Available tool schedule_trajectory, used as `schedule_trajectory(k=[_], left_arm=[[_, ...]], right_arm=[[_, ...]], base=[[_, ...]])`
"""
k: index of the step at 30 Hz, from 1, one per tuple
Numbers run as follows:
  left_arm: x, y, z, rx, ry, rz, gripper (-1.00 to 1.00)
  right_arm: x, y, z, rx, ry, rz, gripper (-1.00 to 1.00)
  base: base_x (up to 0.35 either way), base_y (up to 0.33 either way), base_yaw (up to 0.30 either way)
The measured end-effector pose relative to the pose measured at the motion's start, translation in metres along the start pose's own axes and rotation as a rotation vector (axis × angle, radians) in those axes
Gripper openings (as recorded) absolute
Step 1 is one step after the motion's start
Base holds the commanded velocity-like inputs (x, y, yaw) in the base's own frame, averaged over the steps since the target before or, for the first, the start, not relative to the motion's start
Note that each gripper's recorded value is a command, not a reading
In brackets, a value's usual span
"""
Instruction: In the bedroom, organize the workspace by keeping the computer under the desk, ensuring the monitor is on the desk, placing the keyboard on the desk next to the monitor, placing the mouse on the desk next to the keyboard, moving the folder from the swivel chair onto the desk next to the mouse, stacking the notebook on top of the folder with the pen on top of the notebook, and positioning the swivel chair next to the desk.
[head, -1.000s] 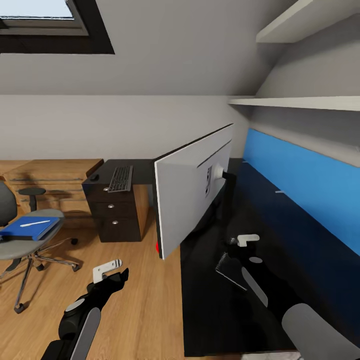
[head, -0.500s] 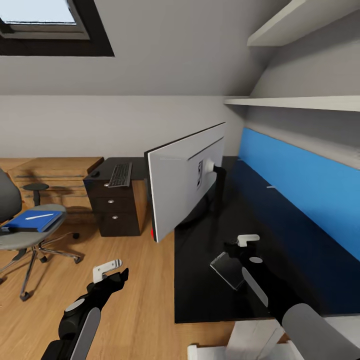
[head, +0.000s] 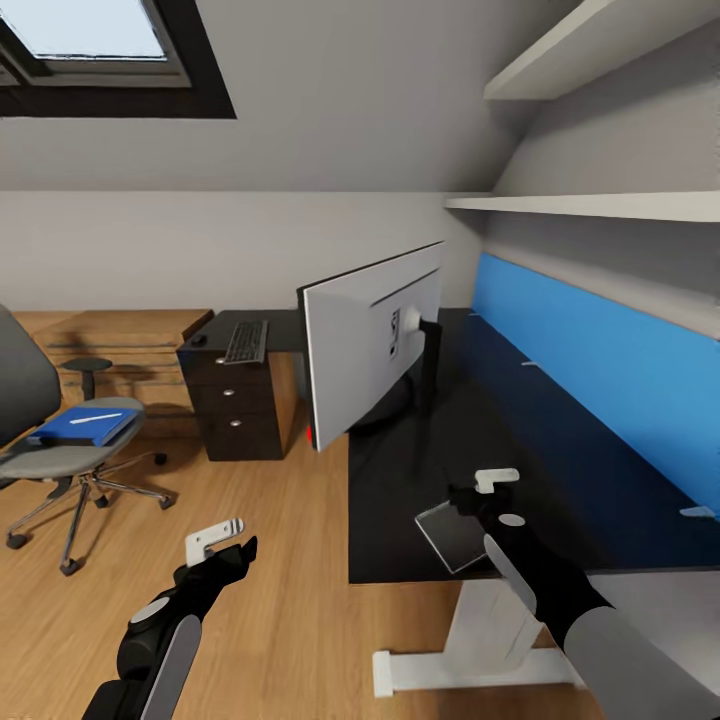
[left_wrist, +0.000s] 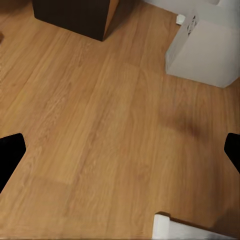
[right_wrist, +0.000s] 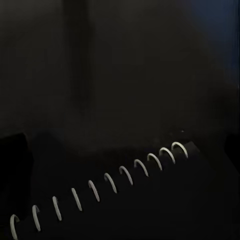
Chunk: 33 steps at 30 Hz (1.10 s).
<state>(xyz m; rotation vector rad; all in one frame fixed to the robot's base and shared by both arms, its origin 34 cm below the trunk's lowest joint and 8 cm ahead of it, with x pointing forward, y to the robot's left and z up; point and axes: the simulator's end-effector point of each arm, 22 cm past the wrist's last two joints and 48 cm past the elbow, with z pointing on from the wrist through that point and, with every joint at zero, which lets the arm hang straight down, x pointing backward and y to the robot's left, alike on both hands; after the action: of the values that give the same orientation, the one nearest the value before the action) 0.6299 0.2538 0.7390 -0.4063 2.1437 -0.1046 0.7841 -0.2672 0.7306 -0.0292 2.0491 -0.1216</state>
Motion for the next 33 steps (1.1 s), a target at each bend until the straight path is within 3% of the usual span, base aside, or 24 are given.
schedule_trajectory(k=[13,33], left_arm=[[0.0001,0.0000,-0.0001,0.000,0.000,0.000,1.00],[0.0002,0.0000,-0.0003,0.000,0.001,0.000,1.00]], right_arm=[[-0.0008,-0.0008,-0.0001,0.003,-0.004,-0.015,1.00],[-0.0010,-0.0004,-0.0004,0.002,-0.004,-0.016,1.00]], base=[[-0.186,0.000,0.000],[-0.014,0.000,0.000]])
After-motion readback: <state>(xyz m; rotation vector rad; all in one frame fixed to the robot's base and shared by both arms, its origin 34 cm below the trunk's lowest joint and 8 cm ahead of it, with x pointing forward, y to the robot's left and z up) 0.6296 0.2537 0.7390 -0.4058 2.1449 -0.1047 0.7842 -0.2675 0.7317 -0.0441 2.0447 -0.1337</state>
